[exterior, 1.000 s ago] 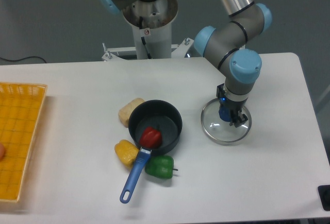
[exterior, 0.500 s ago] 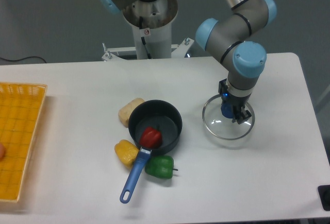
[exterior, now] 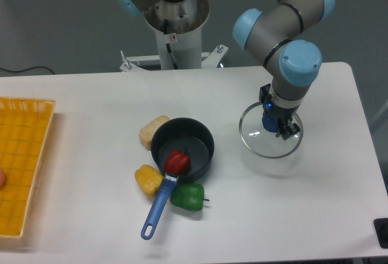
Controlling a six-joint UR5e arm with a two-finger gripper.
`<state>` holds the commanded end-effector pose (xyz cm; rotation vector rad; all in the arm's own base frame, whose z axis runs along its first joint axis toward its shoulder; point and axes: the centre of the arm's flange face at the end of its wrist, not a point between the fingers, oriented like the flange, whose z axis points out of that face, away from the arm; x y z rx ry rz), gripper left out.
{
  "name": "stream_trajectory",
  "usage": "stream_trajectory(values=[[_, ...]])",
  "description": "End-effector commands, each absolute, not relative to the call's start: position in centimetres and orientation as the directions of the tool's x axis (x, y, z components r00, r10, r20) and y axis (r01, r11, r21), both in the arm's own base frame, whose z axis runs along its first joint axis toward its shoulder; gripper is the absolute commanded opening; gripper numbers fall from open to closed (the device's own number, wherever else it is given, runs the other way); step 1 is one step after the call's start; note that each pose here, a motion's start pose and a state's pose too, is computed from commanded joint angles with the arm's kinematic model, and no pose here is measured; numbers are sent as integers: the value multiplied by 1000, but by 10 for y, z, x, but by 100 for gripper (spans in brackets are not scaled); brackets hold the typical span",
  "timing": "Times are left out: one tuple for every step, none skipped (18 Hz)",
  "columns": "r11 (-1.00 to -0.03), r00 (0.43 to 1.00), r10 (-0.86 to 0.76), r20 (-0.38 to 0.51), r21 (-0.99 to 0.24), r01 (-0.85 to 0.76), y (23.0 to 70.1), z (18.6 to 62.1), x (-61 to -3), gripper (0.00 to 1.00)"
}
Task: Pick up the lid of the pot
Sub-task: 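Lift the glass lid by its knob up off the table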
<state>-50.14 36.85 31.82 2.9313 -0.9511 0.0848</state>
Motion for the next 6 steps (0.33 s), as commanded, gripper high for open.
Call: stream_trajectory(values=[[-807,807,-586,72,39,-589,370,322,-502,52],[-807,807,-586,75,36,-589,370,323,-503,52],[-809,809,-583,75,37,-587,369,325,-503,52],[-814,814,-576,71,36,-579,370,327,-504,52],[-819,819,-570,71,37,-573,371,329,-504,52],[-820,820,-568,74,37,-572,371,330,-505,52]])
